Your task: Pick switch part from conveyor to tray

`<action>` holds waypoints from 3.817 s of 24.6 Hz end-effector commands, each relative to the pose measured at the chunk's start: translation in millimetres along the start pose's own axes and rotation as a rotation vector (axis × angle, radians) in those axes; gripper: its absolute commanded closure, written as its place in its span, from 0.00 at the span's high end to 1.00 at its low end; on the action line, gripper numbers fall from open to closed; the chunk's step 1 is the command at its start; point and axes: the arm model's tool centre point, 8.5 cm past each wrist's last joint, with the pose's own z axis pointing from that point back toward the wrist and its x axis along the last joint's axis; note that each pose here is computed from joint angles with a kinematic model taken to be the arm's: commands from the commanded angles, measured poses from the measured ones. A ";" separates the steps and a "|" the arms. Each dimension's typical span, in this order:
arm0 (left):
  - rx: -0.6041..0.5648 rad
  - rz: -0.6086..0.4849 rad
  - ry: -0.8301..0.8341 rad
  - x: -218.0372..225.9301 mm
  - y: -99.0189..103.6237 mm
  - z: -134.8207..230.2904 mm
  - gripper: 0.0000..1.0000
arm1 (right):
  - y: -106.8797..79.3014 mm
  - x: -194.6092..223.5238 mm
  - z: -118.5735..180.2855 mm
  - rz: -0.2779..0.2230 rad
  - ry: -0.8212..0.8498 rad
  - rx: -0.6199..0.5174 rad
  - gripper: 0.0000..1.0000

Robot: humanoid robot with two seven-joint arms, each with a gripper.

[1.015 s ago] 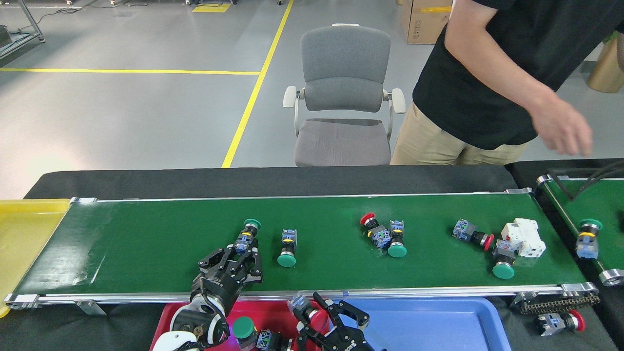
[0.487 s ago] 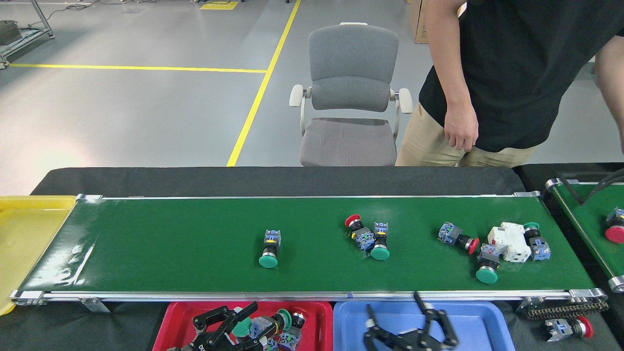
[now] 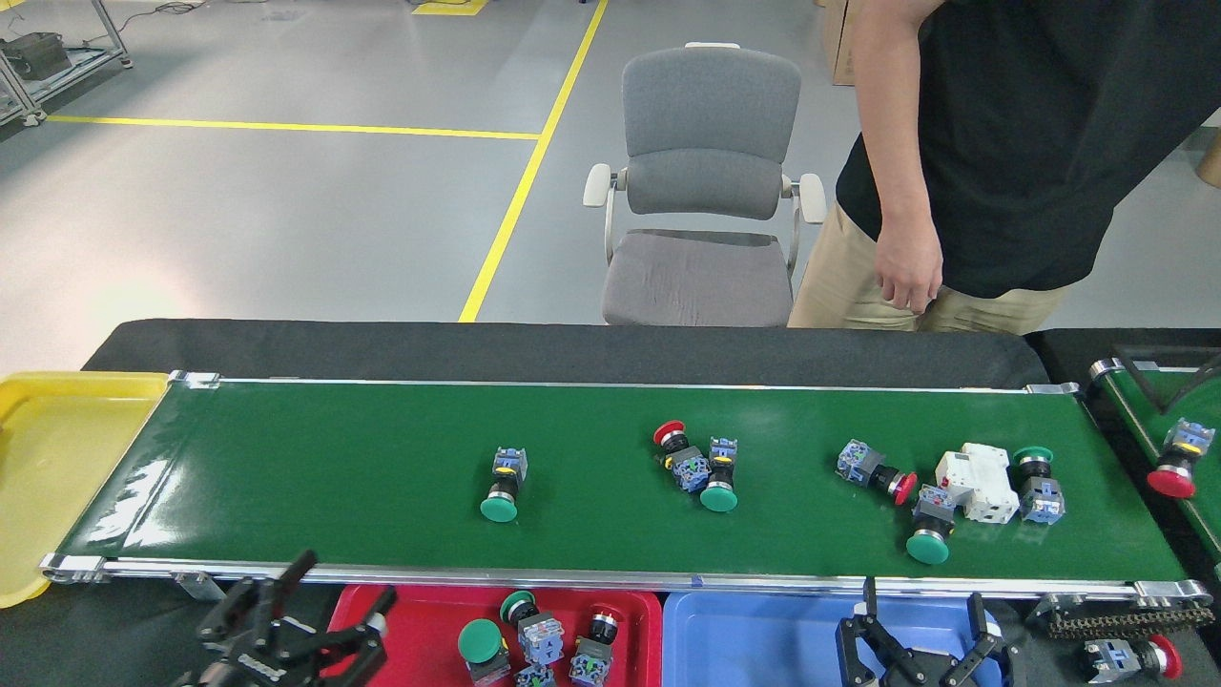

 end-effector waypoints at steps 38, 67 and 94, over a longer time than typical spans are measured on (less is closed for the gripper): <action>-0.129 -0.058 0.024 13.0 -9.0 -116.4 0.96 | -37.2 208.5 28.0 -0.003 -0.665 -0.094 0.45; -0.032 -0.046 -0.309 46.4 -2.5 22.4 1.00 | -16.5 27.0 4.1 0.019 -0.016 -0.071 1.00; -0.047 -0.047 0.012 21.7 15.6 -104.0 1.00 | -16.2 163.0 -106.0 0.032 -0.234 0.136 0.69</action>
